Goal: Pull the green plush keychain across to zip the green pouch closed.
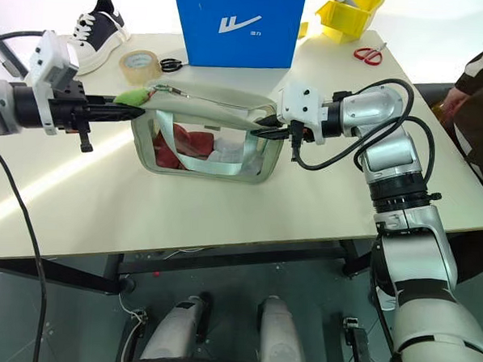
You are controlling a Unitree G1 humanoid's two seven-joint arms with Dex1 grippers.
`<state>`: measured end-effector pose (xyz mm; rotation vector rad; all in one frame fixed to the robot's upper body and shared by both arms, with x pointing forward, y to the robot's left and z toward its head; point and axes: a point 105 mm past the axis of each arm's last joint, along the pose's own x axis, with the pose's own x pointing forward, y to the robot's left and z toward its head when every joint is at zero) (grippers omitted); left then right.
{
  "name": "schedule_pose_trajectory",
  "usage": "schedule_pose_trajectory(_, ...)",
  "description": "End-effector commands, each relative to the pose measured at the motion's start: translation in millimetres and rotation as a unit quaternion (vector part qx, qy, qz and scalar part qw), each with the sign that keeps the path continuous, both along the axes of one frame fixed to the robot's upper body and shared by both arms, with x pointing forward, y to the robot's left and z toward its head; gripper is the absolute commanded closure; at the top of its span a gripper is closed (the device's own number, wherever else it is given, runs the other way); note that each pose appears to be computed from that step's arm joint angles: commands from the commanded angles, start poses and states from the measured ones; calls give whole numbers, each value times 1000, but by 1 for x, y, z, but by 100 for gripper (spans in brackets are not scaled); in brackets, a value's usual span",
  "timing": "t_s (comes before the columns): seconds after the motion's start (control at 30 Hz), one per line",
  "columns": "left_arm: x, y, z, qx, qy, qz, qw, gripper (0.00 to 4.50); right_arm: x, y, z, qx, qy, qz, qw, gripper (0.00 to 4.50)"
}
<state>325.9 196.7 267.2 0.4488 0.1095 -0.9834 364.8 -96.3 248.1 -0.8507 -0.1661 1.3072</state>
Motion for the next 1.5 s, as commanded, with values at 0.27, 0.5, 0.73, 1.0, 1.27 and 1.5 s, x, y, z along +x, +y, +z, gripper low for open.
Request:
schedule_pose_trajectory(0.27, -10, 8, -3, 33, -15, 5, 999, 191, -4, 2, 17, -1, -29, 11, 1000, 450)
schedule_pose_trajectory(0.5, -11, 4, 11, 6, -27, -8, 1000, 395, -4, 3, 17, -1, -29, 13, 999, 450)
schedule_pose_trajectory(0.73, -3, 5, 24, -2, -52, 3, 999, 446, -3, 3, 16, -4, -30, 13, 999, 450)
schedule_pose_trajectory(1.0, 17, -22, 28, 16, -106, -31, 994, 446, -3, 6, 16, -4, -35, 16, 999, 450)
schedule_pose_trajectory(1.27, 26, -59, 11, 23, -112, -86, 990, 446, -3, 6, 16, -1, -38, 13, 999, 450)
schedule_pose_trajectory(1.5, 24, -41, 27, 17, -107, -66, 992, 160, -2, 4, 18, 1, -41, 8, 999, 450)
